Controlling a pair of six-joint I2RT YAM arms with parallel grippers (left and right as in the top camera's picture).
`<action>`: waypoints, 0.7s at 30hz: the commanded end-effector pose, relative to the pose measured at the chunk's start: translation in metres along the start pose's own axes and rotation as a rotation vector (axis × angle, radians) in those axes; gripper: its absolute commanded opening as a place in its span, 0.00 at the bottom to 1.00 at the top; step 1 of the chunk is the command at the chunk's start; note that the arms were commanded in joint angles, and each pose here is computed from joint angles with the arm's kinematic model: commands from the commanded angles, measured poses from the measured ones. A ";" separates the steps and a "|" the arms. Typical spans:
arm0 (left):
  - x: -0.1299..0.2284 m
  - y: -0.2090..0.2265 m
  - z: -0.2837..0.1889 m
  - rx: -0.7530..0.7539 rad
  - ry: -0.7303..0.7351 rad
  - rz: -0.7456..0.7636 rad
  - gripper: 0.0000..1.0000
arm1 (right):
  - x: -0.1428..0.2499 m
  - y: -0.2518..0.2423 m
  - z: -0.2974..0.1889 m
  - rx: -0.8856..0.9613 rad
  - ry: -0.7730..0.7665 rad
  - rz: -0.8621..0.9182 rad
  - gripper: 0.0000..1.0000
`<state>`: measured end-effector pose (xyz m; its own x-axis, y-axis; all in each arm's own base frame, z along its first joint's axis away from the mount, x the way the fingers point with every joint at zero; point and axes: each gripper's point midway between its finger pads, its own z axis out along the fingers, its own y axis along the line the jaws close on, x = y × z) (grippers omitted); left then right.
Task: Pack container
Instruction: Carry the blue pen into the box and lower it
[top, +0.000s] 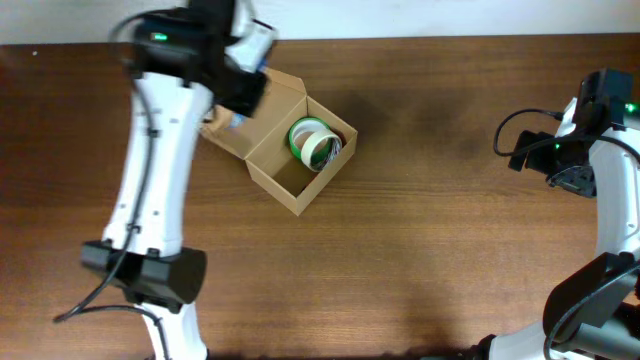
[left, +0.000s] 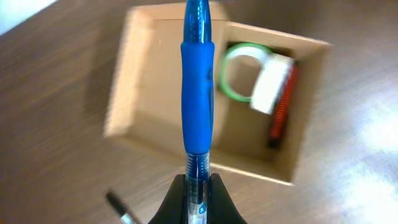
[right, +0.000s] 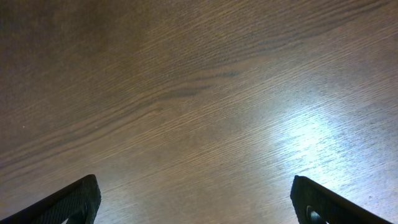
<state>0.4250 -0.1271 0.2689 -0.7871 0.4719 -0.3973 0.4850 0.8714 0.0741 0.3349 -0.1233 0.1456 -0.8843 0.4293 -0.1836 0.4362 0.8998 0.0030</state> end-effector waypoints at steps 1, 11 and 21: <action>0.000 -0.025 0.033 0.012 0.067 0.084 0.02 | 0.001 -0.001 0.003 -0.001 0.009 0.010 0.99; 0.010 -0.068 0.113 0.066 0.185 0.167 0.02 | 0.001 -0.001 0.003 -0.001 0.009 0.011 0.99; 0.044 -0.083 0.164 0.127 0.262 0.170 0.02 | 0.001 -0.001 0.003 -0.001 0.009 0.010 0.99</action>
<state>0.4220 -0.1984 0.1098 -0.7653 0.6225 -0.1637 0.6269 0.7786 0.0297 0.3348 -0.1233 0.1456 -0.8845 0.4290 -0.1833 0.4359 0.9000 0.0026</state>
